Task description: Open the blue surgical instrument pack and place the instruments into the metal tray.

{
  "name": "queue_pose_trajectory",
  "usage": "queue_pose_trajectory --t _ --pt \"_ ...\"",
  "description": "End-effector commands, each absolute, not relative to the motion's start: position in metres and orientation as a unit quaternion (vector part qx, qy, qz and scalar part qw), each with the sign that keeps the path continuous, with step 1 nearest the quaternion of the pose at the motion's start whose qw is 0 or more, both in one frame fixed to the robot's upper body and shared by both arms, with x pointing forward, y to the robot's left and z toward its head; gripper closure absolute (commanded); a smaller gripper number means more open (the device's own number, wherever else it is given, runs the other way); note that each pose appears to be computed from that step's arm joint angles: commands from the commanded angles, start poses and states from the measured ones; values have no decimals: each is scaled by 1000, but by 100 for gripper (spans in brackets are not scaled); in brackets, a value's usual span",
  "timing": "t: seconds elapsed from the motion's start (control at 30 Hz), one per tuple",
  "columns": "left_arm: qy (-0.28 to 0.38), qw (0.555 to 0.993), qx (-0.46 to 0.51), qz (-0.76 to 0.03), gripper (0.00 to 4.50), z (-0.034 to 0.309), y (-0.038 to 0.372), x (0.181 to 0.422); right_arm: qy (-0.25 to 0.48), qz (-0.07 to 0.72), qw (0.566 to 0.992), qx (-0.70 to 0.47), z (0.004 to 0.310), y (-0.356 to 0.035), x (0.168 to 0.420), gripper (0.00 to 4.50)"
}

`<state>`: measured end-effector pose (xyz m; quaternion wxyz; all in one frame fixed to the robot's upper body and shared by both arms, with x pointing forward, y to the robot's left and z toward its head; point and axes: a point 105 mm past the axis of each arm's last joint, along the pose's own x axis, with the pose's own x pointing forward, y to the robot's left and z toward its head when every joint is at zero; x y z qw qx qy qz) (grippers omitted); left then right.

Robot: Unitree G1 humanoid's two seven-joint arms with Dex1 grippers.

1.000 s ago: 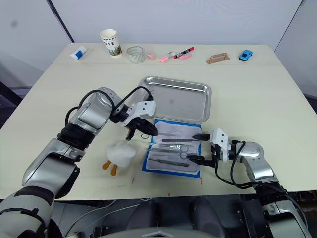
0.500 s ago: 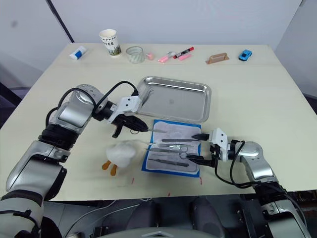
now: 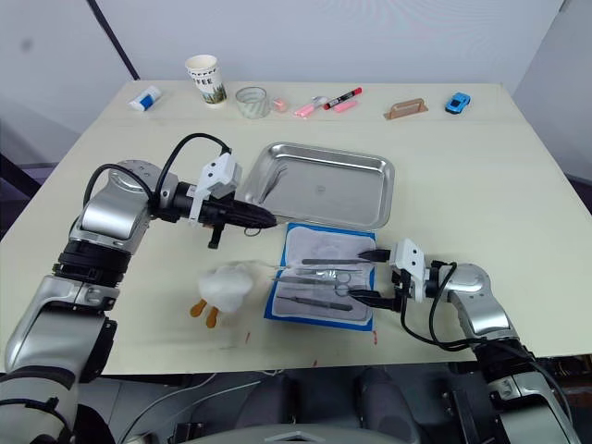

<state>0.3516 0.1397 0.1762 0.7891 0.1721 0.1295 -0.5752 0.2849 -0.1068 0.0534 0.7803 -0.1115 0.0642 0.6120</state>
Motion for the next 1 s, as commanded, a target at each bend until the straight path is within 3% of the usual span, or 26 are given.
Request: queue_pose_trajectory --t 0.03,0.2,0.43,0.7,1.0 --pt "54 857 144 -491 446 203 129 371 152 617 766 -98 11 -108 269 9" --pt "48 933 109 -339 446 194 119 397 150 615 768 -93 10 -106 268 9" --pt "90 970 91 -207 446 179 135 418 151 616 768 -92 9 -105 266 9" --pt "151 965 87 -196 446 151 136 432 150 616 768 -91 9 -103 267 9" --pt "162 967 72 -181 446 145 140 443 150 614 769 -93 9 -104 268 9"
